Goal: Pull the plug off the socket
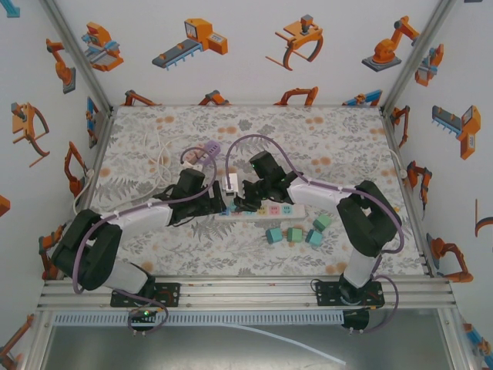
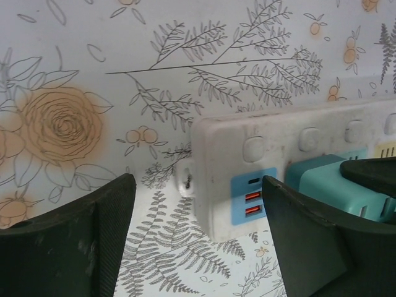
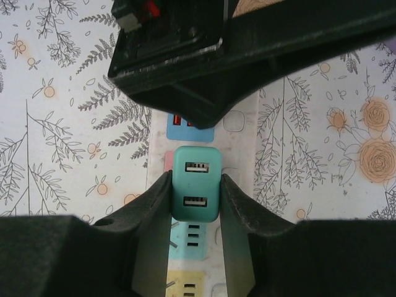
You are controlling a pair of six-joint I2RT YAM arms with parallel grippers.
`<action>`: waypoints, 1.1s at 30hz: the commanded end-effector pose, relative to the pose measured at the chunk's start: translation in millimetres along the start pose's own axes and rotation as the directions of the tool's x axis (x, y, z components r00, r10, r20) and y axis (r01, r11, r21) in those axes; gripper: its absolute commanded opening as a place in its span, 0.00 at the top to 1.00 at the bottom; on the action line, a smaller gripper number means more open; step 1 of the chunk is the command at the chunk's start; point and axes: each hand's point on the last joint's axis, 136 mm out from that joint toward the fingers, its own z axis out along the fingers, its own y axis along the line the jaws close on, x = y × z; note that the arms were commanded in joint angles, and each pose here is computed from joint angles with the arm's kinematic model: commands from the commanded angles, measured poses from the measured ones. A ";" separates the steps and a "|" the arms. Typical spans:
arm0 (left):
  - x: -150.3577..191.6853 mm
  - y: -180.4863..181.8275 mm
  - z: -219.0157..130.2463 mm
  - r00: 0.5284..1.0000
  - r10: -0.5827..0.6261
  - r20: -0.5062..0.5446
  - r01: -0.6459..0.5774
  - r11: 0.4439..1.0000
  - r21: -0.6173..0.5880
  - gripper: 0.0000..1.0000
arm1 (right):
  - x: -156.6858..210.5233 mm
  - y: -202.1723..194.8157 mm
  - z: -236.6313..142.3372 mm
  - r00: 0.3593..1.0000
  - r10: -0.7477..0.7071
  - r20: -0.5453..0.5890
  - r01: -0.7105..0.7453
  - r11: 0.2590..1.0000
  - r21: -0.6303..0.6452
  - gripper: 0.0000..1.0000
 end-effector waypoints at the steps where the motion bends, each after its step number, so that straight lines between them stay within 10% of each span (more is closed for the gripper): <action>1: 4.0 -6.0 3.1 0.999 0.030 -0.034 -0.030 1.000 -0.001 0.24 | -6.4 0.6 5.5 0.999 -0.001 0.033 0.002 1.000 -0.018 0.70; 33: 48.3 54.8 15.8 0.986 0.077 -0.147 -0.117 0.951 -0.286 0.27 | -42.7 -8.4 -11.5 0.988 -0.009 0.154 0.004 0.999 0.033 0.82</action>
